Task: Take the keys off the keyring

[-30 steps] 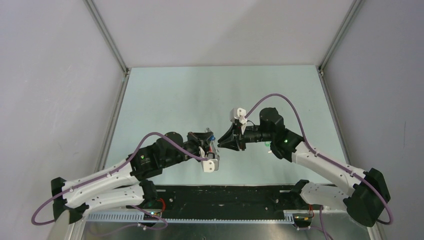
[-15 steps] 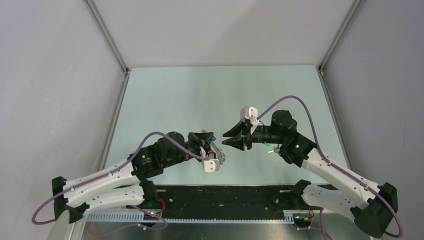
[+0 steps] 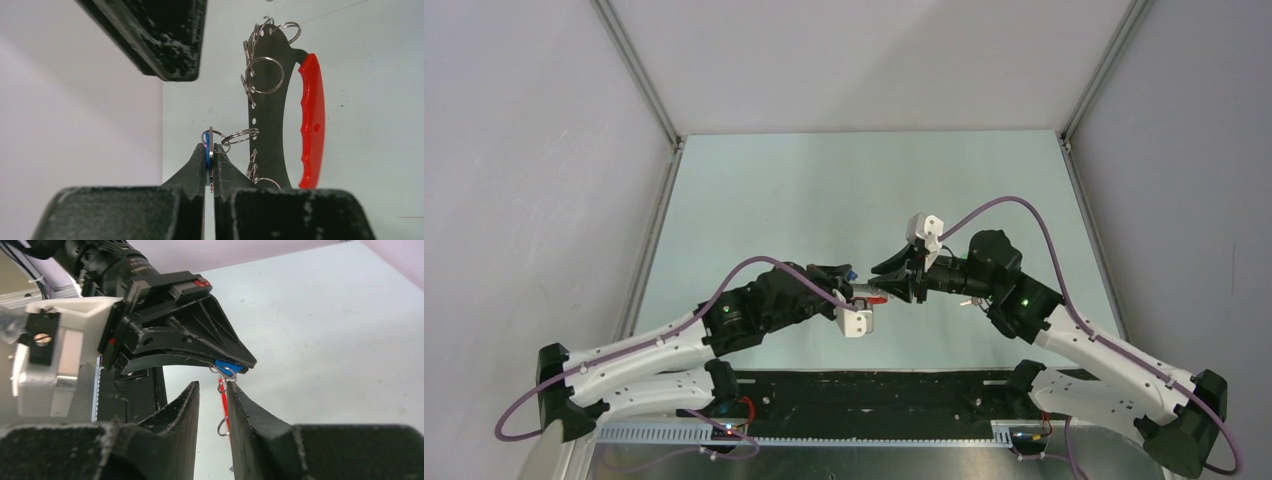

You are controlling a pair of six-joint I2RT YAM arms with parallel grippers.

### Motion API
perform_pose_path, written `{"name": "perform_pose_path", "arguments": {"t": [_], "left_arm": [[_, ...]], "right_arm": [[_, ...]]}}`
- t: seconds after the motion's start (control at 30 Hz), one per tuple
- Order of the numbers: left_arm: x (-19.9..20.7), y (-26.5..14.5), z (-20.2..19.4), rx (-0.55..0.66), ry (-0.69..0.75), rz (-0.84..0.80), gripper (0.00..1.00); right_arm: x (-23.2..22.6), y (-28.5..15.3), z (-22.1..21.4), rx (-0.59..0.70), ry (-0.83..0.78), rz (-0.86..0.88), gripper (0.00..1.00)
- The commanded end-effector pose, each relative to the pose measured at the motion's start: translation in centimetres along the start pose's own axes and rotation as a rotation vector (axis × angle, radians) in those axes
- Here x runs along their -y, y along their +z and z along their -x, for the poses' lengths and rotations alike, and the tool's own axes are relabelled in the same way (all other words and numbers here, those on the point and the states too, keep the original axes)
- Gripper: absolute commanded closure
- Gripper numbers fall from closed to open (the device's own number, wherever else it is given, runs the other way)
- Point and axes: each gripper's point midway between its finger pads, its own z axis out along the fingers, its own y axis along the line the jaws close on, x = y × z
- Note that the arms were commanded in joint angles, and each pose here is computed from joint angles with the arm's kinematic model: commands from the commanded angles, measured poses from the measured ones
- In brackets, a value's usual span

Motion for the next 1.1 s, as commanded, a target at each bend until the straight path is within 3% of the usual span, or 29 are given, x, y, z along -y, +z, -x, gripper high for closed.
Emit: {"name": "perform_pose_path", "arguments": {"t": [0.0,0.53,1.07], "left_arm": [[-3.2,-0.7,1.8,0.044,-0.041,0.102,1.00],[-5.3,0.3,-0.9,-0.073,-0.151,0.148,1.00],[-7.4,0.5,-2.4,-0.034,-0.236,0.134,1.00]], "right_arm": [[1.4,0.4,0.8,-0.001,0.035,-0.104,0.70],[2.8,2.5,-2.8,0.070,-0.107,-0.157,0.68],[6.8,4.7,-0.8,0.209,-0.222,-0.118,0.65]]}}
